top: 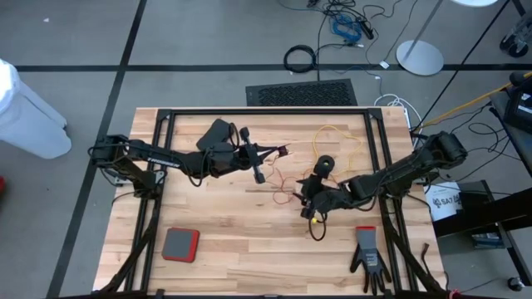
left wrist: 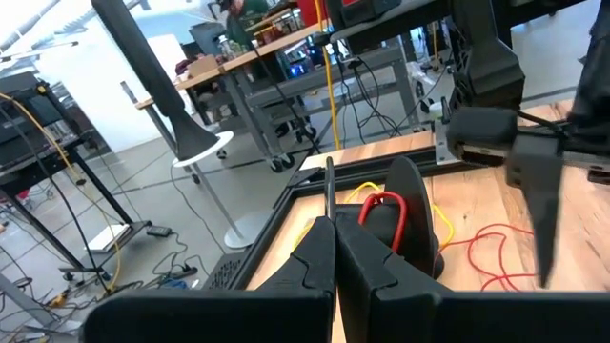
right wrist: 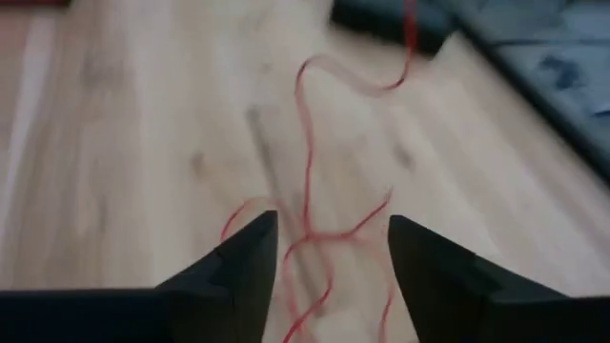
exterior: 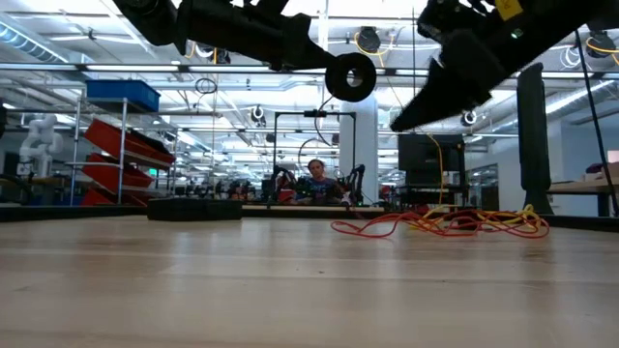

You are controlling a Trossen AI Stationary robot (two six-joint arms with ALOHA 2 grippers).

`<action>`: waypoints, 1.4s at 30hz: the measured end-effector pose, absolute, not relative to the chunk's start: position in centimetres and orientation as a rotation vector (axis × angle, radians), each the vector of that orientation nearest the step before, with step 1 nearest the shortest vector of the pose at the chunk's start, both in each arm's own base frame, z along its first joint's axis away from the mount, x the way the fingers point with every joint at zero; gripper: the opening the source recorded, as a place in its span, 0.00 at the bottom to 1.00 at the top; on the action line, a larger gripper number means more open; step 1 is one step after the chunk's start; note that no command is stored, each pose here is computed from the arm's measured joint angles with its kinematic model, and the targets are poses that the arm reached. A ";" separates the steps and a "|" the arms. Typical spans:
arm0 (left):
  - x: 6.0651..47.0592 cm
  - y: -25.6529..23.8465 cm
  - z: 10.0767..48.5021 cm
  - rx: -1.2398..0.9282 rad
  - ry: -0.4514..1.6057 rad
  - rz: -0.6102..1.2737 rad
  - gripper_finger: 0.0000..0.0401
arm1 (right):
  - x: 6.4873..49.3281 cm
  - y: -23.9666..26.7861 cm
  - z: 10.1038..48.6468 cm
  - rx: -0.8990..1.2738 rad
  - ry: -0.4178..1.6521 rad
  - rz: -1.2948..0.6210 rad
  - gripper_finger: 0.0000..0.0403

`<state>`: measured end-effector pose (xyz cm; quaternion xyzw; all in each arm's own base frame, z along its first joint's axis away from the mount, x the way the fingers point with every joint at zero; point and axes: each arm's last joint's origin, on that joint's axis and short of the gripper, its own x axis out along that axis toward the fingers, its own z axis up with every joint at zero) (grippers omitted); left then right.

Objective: Coil cords
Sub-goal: Uncoil the red wire from the black spool

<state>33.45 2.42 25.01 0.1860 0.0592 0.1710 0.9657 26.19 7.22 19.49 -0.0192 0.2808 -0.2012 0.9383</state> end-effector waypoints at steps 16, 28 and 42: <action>33.5 2.4 25.4 0.335 0.073 0.340 0.00 | 32.4 3.7 17.9 -0.114 0.192 -0.559 0.38; 33.5 2.3 25.5 0.290 0.042 0.307 0.00 | 32.7 2.9 18.3 -0.141 0.128 -0.624 0.30; 33.5 2.4 25.4 0.347 0.075 0.349 0.00 | 32.5 5.1 18.7 -0.215 0.107 -0.563 0.01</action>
